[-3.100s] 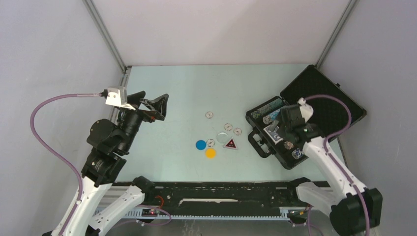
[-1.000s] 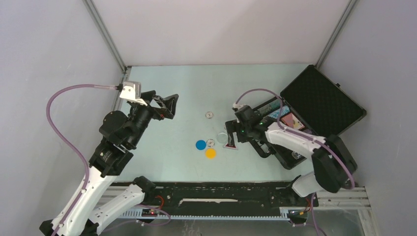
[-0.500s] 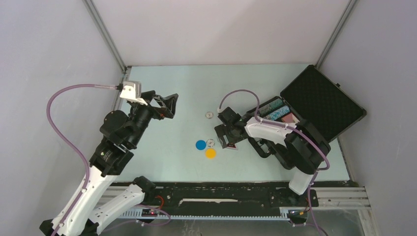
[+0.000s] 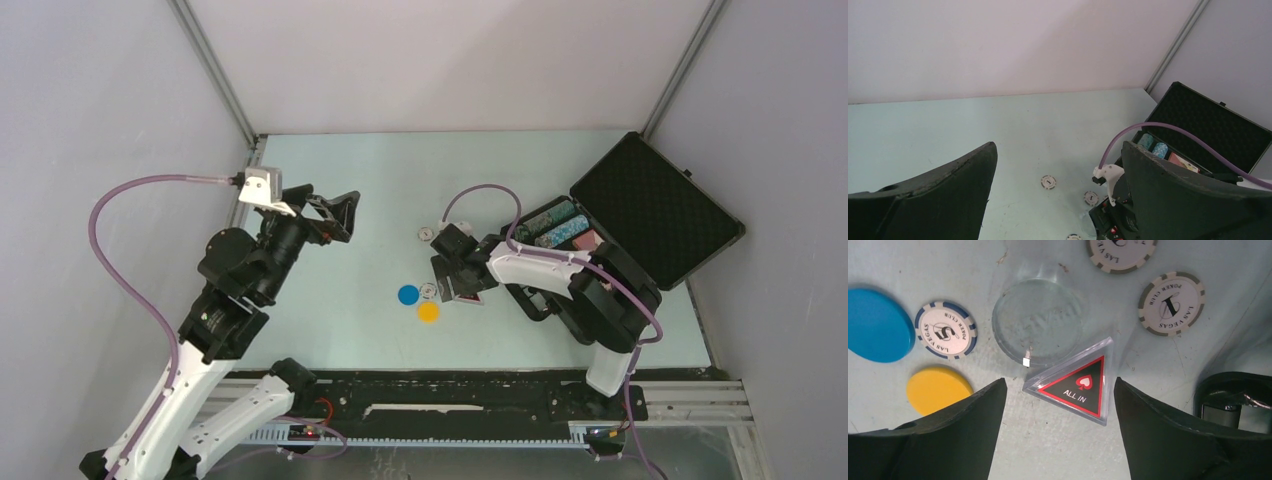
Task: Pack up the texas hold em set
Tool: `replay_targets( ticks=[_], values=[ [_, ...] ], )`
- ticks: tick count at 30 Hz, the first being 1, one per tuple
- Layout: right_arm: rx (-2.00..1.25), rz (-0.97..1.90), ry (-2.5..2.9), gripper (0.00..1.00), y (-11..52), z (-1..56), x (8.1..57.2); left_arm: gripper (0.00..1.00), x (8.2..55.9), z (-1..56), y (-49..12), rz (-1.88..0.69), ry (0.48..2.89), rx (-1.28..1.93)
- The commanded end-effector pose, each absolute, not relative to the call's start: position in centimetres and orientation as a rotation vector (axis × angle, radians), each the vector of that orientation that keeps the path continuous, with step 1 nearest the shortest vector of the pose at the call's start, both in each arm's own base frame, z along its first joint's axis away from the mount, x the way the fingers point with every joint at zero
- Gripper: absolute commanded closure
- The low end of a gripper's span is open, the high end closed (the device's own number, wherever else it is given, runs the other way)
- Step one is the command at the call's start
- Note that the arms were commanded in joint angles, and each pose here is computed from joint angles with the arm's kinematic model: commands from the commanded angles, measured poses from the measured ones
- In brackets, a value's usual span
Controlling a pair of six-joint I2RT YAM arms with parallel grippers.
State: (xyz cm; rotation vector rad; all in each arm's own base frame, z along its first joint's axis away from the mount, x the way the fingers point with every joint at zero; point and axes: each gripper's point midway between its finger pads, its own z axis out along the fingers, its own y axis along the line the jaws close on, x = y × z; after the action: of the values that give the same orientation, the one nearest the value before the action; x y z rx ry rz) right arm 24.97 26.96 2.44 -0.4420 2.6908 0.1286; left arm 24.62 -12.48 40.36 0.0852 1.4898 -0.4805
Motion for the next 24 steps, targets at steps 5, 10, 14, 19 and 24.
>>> replay_targets(
  ticks=[5, 10, 14, 19, 24],
  values=[
    [-0.284, 0.09, 2.667, 0.16, 27.5, 2.8, 25.9, 0.0, 24.5, 40.0, -12.8, -0.494, 1.479, 0.103],
    [-0.341, 0.066, 2.69, 0.15, 27.3, 2.6, 25.2, 0.0, 24.3, 40.2, -12.8, -0.5, 1.474, 0.102],
    [-0.348, 0.068, 2.701, 0.14, 27.3, 2.1, 24.9, 0.0, 24.2, 40.2, -13.0, -0.514, 1.473, 0.107],
    [-0.339, 0.081, 2.703, 0.17, 27.5, 1.8, 25.0, 0.0, 24.2, 40.3, -12.9, -0.513, 1.469, 0.102],
    [-0.33, 0.082, 2.715, 0.23, 27.3, 1.6, 25.0, 0.0, 24.2, 40.3, -12.9, -0.51, 1.471, 0.103]
  ],
)
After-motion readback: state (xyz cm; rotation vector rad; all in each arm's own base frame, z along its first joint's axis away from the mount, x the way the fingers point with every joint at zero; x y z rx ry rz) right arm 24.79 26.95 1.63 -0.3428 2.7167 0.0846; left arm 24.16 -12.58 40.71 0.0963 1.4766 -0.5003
